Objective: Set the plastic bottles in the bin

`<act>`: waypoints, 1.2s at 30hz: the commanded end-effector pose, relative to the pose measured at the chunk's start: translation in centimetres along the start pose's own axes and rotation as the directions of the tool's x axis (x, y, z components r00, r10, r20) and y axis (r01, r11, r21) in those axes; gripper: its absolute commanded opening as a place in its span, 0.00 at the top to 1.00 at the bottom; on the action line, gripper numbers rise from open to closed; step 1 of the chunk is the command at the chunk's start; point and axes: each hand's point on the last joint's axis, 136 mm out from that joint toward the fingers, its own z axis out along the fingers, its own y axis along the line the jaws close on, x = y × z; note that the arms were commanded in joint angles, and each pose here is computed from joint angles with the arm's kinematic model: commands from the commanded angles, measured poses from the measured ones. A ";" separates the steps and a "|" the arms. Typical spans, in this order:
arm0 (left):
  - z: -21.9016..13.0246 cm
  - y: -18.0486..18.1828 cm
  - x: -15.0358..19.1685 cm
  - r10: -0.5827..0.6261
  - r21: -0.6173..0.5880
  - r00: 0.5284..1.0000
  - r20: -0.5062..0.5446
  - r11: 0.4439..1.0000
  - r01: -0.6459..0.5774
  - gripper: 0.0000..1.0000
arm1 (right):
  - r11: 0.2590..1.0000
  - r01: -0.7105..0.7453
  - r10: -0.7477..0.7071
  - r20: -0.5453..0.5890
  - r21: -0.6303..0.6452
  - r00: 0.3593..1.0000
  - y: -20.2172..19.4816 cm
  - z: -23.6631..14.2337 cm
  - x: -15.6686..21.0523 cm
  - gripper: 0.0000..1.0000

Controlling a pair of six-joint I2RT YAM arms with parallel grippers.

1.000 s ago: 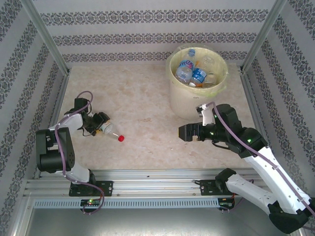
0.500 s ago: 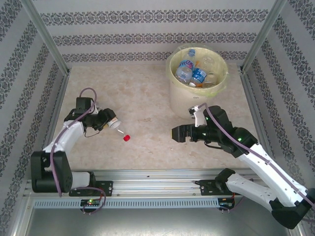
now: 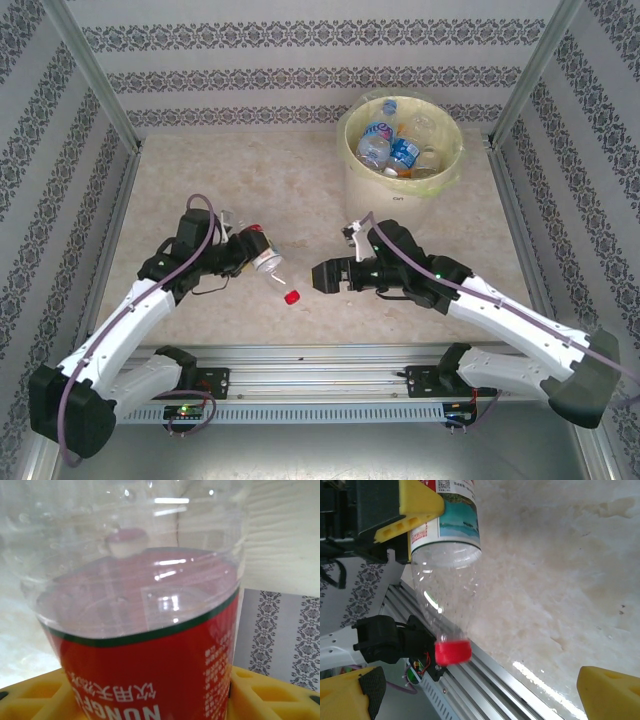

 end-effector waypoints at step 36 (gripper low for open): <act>1.1 -12.3 2.9 0.048 0.330 0.999 -0.021 0.943 -0.038 0.00 | 0.995 -0.011 0.003 0.077 0.099 0.997 -0.3 -0.1 -1.9 0.43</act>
